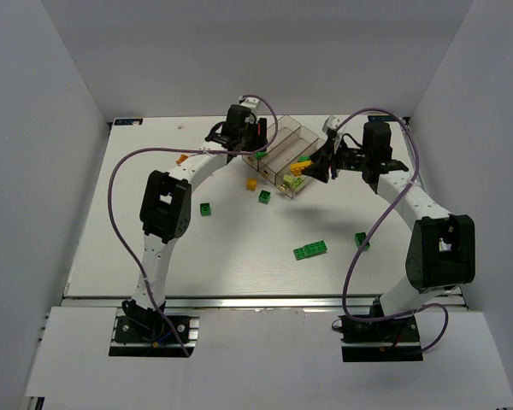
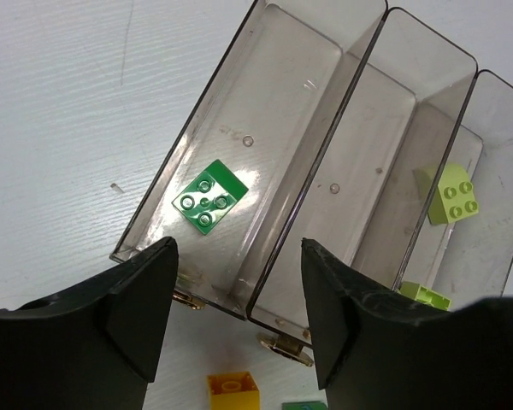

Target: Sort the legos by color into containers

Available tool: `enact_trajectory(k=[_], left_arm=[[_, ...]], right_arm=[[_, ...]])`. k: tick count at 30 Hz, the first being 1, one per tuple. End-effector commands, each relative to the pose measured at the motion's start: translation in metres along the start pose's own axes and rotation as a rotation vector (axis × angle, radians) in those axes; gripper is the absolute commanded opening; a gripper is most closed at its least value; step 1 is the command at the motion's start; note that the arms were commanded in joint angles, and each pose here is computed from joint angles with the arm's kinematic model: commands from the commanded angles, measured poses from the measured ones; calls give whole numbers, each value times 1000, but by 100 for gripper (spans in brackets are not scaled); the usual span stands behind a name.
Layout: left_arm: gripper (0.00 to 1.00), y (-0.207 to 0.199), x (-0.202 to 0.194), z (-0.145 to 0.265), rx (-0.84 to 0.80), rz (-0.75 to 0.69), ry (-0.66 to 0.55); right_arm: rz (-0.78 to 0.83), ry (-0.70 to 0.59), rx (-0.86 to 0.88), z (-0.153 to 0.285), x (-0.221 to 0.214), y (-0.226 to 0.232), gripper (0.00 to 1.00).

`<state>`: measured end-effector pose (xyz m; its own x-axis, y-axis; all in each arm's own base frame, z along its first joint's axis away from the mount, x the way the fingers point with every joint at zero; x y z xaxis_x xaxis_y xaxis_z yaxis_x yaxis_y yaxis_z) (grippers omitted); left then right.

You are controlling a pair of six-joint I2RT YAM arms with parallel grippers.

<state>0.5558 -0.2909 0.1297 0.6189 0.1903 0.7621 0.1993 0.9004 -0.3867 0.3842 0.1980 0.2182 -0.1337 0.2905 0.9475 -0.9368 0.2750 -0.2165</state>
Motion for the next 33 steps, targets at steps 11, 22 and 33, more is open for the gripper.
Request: enact_trajectory(k=[11, 22, 33], left_arm=[[70, -93, 17, 151, -533, 176, 111], [75, -95, -29, 274, -951, 295, 96], [81, -99, -37, 283, -1047, 379, 109]], right_arm=[[527, -186, 156, 19, 40, 43, 16], [672, -224, 244, 15, 49, 79, 15], [646, -189, 169, 4, 56, 78, 16]])
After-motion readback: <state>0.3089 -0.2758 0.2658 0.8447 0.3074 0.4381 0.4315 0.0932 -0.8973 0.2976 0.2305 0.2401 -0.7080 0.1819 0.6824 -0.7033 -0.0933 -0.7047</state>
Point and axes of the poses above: each gripper's point midway between its finger pads, its own z axis back along the fingers, its own y axis along the line the jaws close on, x = y × z, the point moved 1 cm from there along z, back along the fingers, and after that the axes turned 13 degrees about z, right-handed, at the moved point
